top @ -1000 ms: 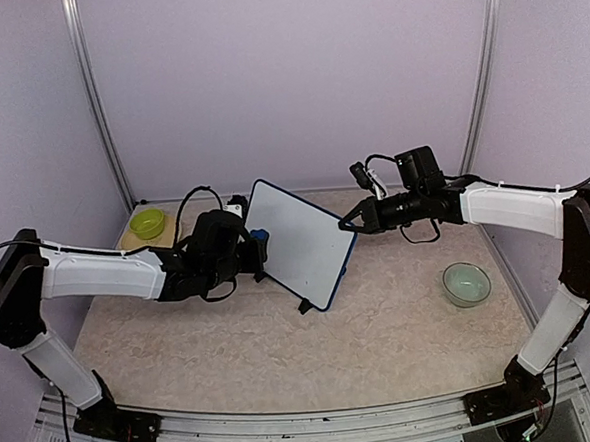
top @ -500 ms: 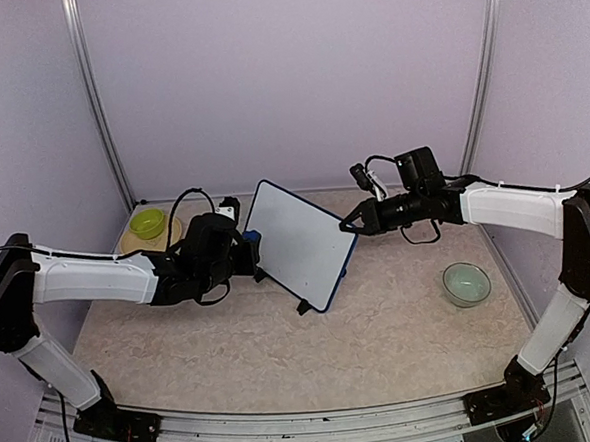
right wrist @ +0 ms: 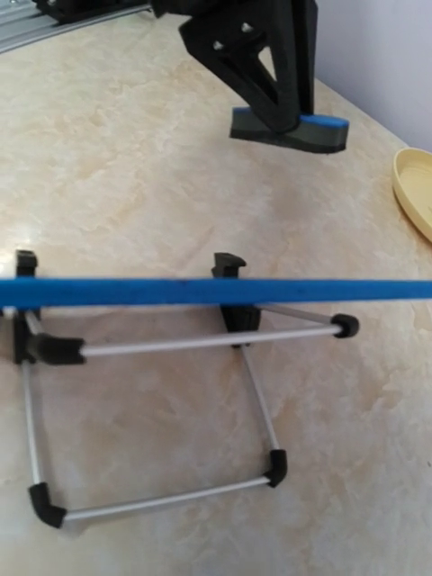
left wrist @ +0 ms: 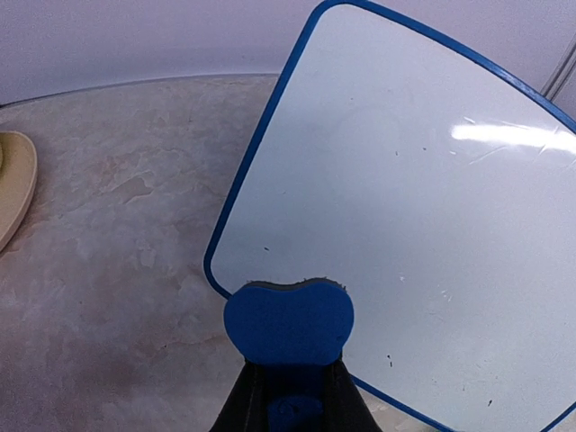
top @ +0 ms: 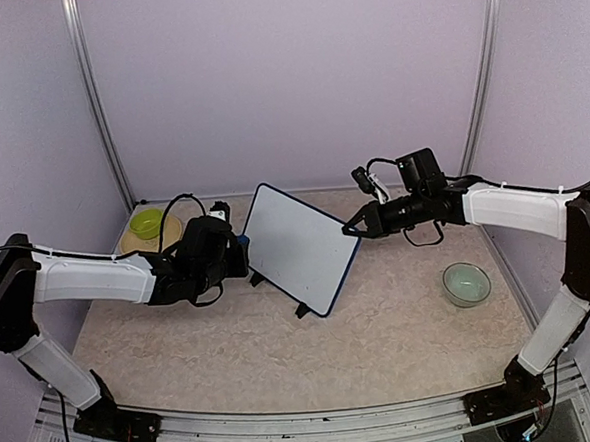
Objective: Erase the whiteboard
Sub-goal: Place the whiteboard on the whiteboard stand.
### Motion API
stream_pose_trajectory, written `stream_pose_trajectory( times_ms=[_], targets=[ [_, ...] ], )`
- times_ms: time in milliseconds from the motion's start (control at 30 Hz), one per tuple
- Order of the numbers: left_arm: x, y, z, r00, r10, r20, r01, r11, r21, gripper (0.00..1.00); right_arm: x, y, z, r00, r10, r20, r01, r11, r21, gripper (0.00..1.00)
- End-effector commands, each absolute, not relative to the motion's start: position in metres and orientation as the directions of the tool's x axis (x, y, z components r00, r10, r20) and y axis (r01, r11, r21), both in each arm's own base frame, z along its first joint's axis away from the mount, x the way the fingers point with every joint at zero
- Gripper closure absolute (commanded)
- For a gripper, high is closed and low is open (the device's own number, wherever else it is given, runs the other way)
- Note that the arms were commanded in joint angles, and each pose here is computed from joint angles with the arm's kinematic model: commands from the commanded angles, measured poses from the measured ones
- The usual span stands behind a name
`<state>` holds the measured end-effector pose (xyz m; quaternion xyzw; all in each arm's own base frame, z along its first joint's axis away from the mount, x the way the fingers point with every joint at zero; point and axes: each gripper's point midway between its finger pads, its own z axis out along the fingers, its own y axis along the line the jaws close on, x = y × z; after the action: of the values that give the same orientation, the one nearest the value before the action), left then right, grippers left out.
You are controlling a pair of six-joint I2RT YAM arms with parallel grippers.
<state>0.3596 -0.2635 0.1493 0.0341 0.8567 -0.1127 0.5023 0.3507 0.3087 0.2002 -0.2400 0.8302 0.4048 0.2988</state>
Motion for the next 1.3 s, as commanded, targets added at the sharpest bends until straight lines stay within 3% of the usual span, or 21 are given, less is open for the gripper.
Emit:
stream_pose_trajectory(
  times_ms=[0,367,1000,1267],
  targets=[
    [0.36,-0.254,0.147,-0.495,-0.066,-0.867,0.141,0.978,-0.155,0.9,0.343,0.296,0.221,-0.661,-0.15,-0.735,-0.673,0.551,0.493,1.0],
    [0.36,-0.259,0.134,-0.524,-0.058,-0.85,0.155,0.974,-0.162,0.9,0.337,0.282,0.201,-0.688,-0.154,-0.709,-0.644,0.58,0.498,1.0],
    [0.358,-0.258,0.117,-0.551,-0.047,-0.834,0.151,0.976,-0.155,0.9,0.342,0.269,0.197,-0.679,-0.162,-0.716,-0.626,0.639,0.448,0.58],
    [0.354,-0.247,0.094,-0.616,-0.029,-0.787,0.093,0.99,-0.109,0.87,0.344,0.259,0.202,-0.672,-0.153,-0.725,-0.614,0.662,0.429,0.53]
  ],
)
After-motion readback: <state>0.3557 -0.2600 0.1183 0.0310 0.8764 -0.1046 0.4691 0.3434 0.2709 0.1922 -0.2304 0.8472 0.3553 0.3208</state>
